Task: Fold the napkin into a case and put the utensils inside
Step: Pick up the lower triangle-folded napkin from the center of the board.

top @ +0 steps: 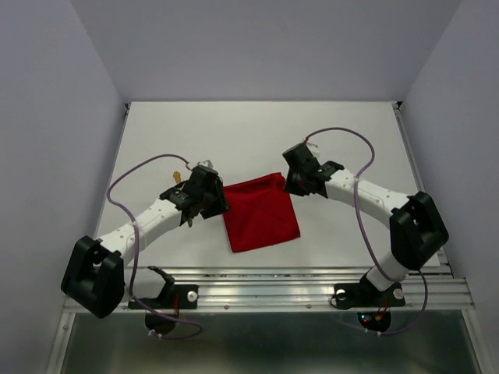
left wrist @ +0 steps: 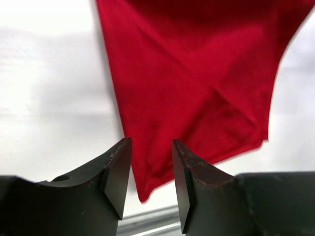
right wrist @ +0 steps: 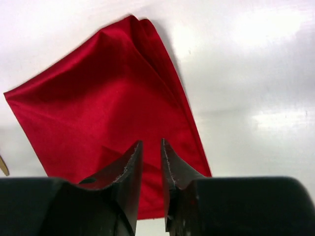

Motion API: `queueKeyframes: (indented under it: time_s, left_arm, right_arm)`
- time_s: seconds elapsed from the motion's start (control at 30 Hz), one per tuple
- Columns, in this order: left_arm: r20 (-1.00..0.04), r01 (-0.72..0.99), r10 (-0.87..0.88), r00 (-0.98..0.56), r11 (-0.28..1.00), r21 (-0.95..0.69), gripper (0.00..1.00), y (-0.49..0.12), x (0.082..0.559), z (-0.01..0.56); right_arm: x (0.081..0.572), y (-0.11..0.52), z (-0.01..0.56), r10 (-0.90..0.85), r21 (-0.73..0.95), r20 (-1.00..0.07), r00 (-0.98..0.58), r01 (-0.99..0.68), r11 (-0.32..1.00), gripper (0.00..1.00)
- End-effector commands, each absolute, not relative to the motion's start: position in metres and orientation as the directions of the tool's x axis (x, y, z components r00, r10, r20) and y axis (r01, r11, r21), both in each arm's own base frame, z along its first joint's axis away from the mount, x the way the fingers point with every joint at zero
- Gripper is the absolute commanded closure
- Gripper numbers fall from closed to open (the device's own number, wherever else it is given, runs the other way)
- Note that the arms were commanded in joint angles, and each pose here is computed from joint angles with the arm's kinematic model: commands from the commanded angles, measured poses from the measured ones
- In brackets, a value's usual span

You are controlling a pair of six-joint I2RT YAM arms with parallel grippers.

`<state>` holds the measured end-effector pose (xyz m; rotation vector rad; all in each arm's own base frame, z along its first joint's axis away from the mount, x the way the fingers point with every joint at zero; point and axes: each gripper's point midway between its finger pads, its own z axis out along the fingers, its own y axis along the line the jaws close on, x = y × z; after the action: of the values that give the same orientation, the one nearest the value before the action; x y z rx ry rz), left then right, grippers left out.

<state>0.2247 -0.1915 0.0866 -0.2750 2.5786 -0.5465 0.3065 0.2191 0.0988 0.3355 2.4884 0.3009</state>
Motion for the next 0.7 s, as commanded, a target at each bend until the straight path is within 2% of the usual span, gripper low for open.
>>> queueKeyframes:
  time_s: [0.0, 0.03, 0.13, 0.37, 0.5, 0.67]
  left_arm:
    - [-0.492, -0.104, -0.294, -0.82, 0.92, -0.377, 0.51, -0.174, 0.274, 0.09]
    - [-0.508, -0.101, -0.3, -0.807, 0.918, -0.383, 0.51, -0.175, 0.285, 0.097]
    - [-0.515, -0.117, -0.304, -0.802, 0.924, -0.364, 0.51, -0.167, 0.304, 0.095]
    - [-0.498, -0.121, -0.302, -0.813, 0.924, -0.362, 0.53, -0.169, 0.329, 0.084]
    - [-0.484, -0.112, -0.285, -0.828, 0.928, -0.355, 0.53, -0.176, 0.339, 0.076]
    - [-0.48, -0.094, -0.269, -0.835, 0.929, -0.358, 0.53, -0.181, 0.345, 0.075]
  right_arm:
    - [0.346, 0.252, 0.118, 0.189, 0.282, -0.59, -0.785, 0.02, 0.959, 0.77]
    - [0.351, 0.261, 0.105, 0.162, 0.276, -0.565, -0.809, 0.001, 0.961, 0.77]
    - [0.37, 0.284, 0.115, 0.144, 0.305, -0.576, -0.805, -0.049, 0.951, 0.77]
    - [0.403, 0.3, 0.097, 0.136, 0.286, -0.577, -0.805, -0.043, 0.957, 0.78]
    - [0.419, 0.272, 0.08, 0.195, 0.254, -0.566, -0.801, 0.056, 0.966, 0.82]
    - [0.416, 0.247, 0.054, 0.195, 0.204, -0.539, -0.819, 0.097, 0.974, 0.82]
